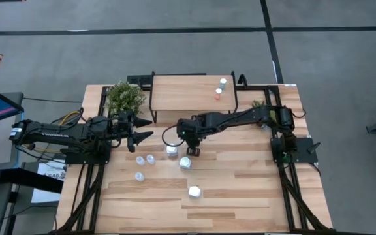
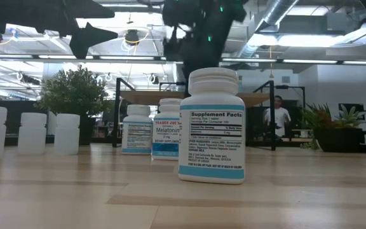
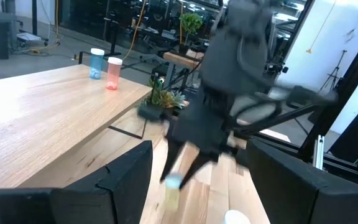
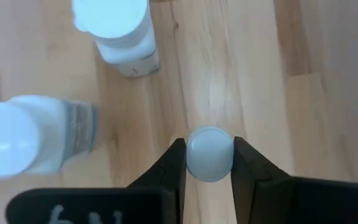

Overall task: Pick and place medicine bottles onto shelf by color
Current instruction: Put the yellow pill bottle on the shelf

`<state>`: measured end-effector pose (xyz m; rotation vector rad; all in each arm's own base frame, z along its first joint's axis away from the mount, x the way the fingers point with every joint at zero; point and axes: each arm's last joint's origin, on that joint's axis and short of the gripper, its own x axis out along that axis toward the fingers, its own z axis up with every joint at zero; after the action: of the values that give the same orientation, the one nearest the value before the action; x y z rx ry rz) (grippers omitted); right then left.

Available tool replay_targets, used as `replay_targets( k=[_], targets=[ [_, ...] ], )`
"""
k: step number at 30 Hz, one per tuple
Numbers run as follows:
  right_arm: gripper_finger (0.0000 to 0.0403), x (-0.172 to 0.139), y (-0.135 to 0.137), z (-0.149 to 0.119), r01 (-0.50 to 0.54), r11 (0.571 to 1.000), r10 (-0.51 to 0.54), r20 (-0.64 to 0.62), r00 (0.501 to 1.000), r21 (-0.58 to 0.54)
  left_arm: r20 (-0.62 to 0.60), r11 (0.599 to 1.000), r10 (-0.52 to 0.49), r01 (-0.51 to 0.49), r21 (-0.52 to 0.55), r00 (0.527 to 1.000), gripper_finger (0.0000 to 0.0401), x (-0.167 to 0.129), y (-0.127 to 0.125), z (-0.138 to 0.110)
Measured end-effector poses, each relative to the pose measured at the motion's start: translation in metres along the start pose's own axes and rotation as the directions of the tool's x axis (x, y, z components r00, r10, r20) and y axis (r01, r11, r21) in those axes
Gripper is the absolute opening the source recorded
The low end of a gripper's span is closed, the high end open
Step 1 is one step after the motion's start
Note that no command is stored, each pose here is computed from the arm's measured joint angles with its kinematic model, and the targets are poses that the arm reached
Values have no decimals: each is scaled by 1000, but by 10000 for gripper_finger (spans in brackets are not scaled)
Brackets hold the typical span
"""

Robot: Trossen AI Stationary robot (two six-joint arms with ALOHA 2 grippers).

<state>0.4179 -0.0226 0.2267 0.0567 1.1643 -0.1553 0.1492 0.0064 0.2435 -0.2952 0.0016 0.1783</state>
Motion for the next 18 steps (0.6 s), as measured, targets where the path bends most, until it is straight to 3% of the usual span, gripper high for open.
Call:
replay_targets(
  k=[8,13,18],
  targets=[
    [92,-79,-29,30,25,999,-24,34,999,-28,-2,1000,0,0,0,1000,245,0,0,0],
    [92,-141,-67,32,65,997,-69,124,990,37,-9,1000,2,-2,1,1000,245,0,0,-1],
    [92,-177,-110,17,121,980,-147,166,975,161,-15,1000,5,-5,2,1000,245,0,1,-2]
  ],
)
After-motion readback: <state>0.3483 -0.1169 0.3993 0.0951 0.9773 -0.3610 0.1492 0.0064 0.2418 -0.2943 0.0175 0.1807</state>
